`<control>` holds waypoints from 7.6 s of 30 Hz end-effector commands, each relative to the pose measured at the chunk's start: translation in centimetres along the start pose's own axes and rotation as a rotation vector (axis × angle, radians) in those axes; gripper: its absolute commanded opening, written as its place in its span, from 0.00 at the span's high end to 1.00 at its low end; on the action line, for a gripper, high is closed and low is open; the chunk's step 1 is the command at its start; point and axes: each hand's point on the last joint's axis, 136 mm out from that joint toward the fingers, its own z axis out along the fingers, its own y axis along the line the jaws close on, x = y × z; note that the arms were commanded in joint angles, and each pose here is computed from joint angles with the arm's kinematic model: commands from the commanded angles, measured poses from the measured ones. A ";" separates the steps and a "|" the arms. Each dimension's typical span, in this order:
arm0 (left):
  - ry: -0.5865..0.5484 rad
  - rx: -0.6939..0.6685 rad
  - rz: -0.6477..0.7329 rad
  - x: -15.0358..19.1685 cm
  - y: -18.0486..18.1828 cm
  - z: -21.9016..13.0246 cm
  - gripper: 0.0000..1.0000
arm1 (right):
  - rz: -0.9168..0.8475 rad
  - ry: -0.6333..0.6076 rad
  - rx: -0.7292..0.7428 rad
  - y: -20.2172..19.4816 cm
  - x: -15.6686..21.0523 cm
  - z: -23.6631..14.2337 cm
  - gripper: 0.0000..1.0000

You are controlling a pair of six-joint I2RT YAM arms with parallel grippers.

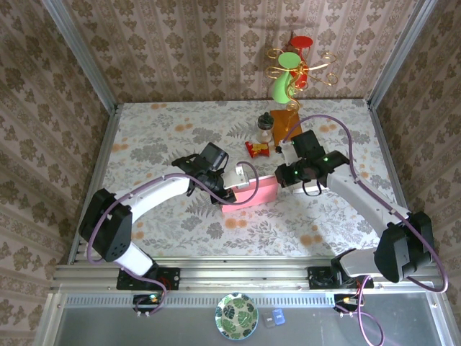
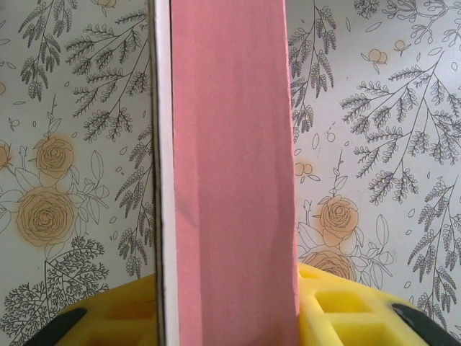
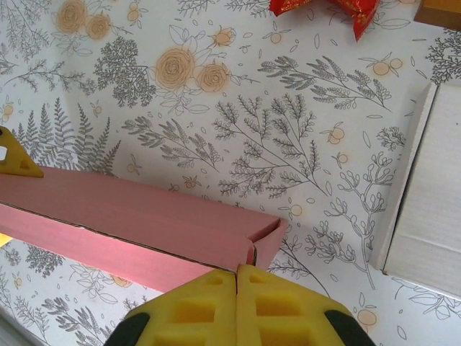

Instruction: Fold the paper box

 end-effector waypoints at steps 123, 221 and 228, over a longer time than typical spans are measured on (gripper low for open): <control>0.076 -0.272 -0.809 0.9 2.4 -6.7 1.00 | 0.100 -0.147 0.293 0.4 1.5 0.0 1.00; 0.155 -0.111 -1.036 0.9 1.3 -5.3 1.00 | 1.351 -0.322 -0.297 0.7 1.1 -2.1 0.35; 0.146 -0.109 -1.033 0.5 1.3 -5.4 1.00 | 1.418 -0.312 -0.319 0.3 1.7 -0.3 0.37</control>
